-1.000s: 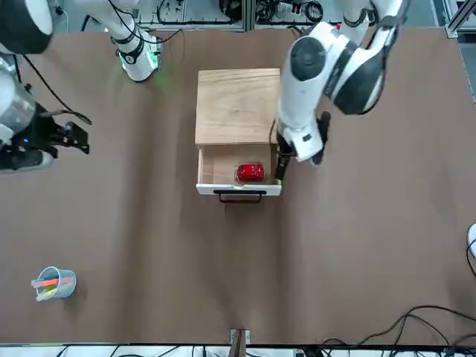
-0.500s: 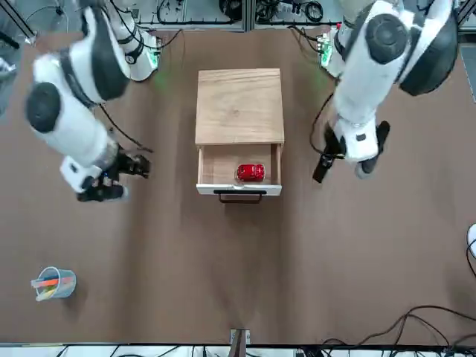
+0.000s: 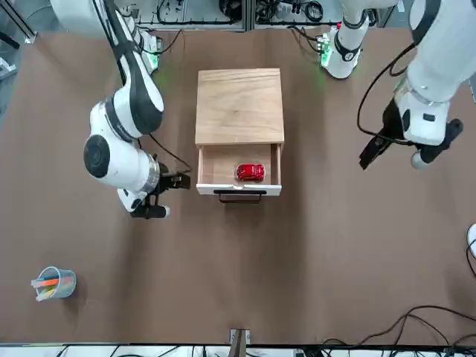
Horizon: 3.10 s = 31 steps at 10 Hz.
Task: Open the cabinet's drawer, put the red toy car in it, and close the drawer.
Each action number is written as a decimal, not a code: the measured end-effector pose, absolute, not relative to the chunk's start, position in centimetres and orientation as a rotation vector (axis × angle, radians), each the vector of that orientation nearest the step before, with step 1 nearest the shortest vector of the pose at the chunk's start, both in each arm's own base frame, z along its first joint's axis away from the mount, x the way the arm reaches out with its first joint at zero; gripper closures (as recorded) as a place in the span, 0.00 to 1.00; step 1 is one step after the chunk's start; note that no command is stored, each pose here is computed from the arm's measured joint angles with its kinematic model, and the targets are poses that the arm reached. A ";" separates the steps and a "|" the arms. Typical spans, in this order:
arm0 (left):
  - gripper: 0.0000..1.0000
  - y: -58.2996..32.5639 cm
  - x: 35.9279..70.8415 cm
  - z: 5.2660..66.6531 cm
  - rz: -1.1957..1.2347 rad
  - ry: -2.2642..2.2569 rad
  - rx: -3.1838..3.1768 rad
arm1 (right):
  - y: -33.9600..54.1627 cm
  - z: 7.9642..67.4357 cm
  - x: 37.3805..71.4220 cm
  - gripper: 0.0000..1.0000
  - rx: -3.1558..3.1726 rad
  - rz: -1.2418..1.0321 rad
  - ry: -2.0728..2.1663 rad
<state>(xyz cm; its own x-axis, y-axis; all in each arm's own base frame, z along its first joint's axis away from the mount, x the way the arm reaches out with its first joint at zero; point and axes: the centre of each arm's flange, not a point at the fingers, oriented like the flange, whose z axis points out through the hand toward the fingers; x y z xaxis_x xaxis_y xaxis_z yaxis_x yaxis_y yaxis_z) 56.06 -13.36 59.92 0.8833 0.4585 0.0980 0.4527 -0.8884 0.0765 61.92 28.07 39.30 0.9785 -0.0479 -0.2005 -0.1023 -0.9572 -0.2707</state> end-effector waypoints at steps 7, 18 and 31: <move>0.00 -8.2 55.9 59.7 0.095 0.092 3.116 | 34.4 34.5 61.7 0.74 -2.745 0.230 0.304; 0.01 -6.7 55.5 60.8 0.119 -0.101 3.107 | 35.1 33.7 61.3 0.97 -2.750 0.265 0.300; 0.01 -6.7 55.9 60.0 0.097 -0.118 3.107 | 35.9 33.3 58.8 0.97 -2.736 0.560 0.115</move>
<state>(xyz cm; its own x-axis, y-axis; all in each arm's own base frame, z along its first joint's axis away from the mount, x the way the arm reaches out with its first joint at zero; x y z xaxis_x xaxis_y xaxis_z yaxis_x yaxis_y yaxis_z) 55.94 -6.71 59.99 0.9952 -0.0746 0.0634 -0.0765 -0.9967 0.0284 58.79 35.87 33.34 0.9189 -0.0103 -0.3944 -0.1464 -0.9373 -0.3164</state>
